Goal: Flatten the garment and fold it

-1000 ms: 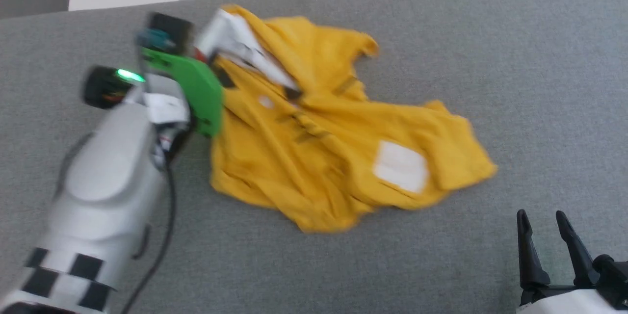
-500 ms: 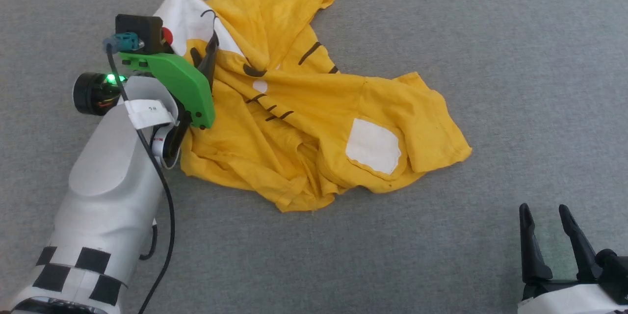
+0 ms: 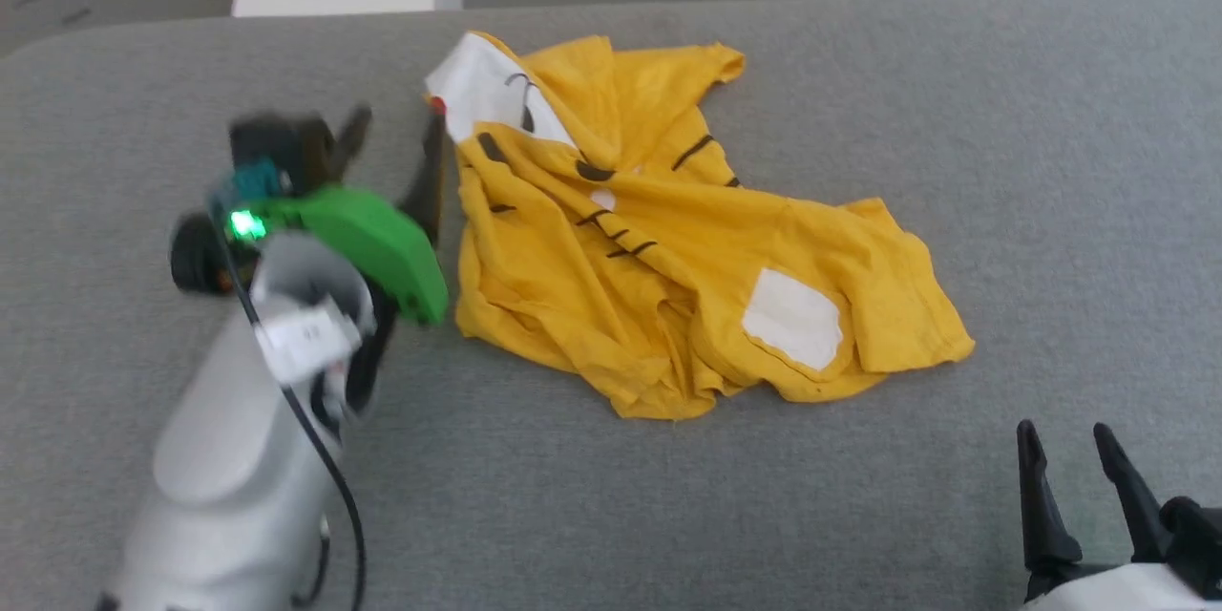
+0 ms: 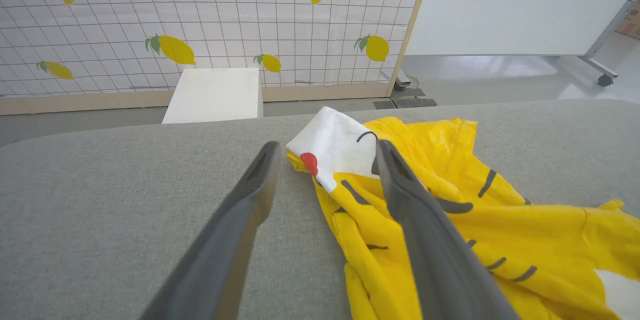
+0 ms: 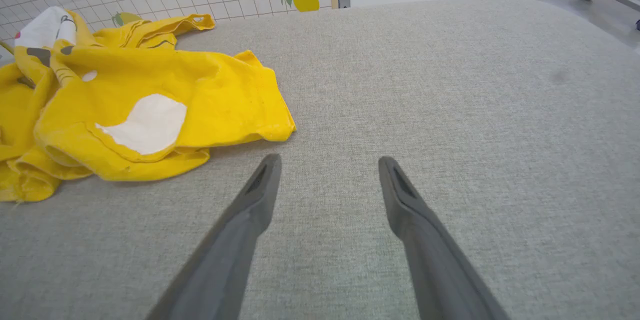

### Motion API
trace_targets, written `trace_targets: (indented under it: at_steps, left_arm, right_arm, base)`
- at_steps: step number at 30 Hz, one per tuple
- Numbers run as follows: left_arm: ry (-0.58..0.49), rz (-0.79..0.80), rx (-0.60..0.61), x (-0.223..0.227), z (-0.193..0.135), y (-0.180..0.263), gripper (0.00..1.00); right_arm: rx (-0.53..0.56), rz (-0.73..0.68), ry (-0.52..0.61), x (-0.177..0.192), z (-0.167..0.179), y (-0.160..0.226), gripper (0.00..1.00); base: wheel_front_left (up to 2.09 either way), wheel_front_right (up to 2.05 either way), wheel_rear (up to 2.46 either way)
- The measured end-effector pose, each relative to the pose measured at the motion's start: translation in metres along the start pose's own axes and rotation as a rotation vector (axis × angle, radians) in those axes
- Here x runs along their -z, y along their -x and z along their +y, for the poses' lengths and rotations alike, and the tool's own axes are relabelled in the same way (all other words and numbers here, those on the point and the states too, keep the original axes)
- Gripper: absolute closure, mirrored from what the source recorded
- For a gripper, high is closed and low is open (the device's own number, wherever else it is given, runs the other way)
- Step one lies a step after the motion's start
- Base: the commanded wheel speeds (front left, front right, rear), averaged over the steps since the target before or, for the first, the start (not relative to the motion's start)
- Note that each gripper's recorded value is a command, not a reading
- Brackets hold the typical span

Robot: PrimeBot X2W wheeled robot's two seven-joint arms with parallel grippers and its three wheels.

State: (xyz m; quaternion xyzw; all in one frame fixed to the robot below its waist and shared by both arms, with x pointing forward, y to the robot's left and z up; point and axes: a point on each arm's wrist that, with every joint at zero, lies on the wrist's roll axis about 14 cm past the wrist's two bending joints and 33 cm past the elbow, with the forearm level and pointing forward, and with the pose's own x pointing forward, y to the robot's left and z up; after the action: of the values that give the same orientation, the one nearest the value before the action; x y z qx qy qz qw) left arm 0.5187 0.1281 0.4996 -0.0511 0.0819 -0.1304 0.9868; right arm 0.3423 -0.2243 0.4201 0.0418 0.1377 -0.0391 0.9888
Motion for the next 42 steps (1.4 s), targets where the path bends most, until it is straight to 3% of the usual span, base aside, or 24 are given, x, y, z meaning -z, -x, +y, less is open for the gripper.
trace_targets:
  at_steps: [6, 12, 29, 30, 31, 34, 42]
  left_arm:
    - [0.069, 0.066, 0.020, 0.018, -0.027, 0.060, 0.00]
    - [0.076, 0.157, 0.024, 0.036, -0.044, 0.087, 0.00]
    - [0.062, 0.395, -0.026, 0.101, -0.036, 0.063, 0.00]
    - [0.064, 0.420, -0.024, 0.107, -0.036, 0.063, 0.08]
    - [0.066, 0.447, -0.022, 0.114, -0.036, 0.064, 0.97]
    - [0.081, 0.504, -0.008, 0.126, -0.039, 0.065, 1.00]
    - [0.114, 0.447, -0.018, 0.113, -0.031, 0.060, 1.00]
  right_arm:
    - [-0.053, -0.012, -0.001, -0.005, 0.015, 0.000, 0.00]
    - [-0.095, -0.031, 0.000, -0.012, 0.028, -0.002, 0.00]
    - [-0.041, -0.014, -0.005, -0.007, 0.012, 0.006, 0.00]
    - [-0.037, -0.015, -0.006, -0.006, 0.011, 0.007, 0.00]
    - [-0.033, -0.015, -0.006, -0.006, 0.010, 0.007, 0.00]
    - [-0.025, -0.011, -0.007, -0.004, 0.008, 0.008, 0.00]
    - [-0.031, -0.020, -0.007, -0.006, 0.009, 0.005, 0.00]
  base:
    - [0.00, 0.00, 0.00]
    - [0.00, 0.00, 0.00]
    - [0.00, 0.00, 0.00]
    - [0.00, 0.00, 0.00]
    - [0.00, 0.00, 0.00]
    - [0.00, 0.00, 0.00]
    - [0.00, 0.00, 0.00]
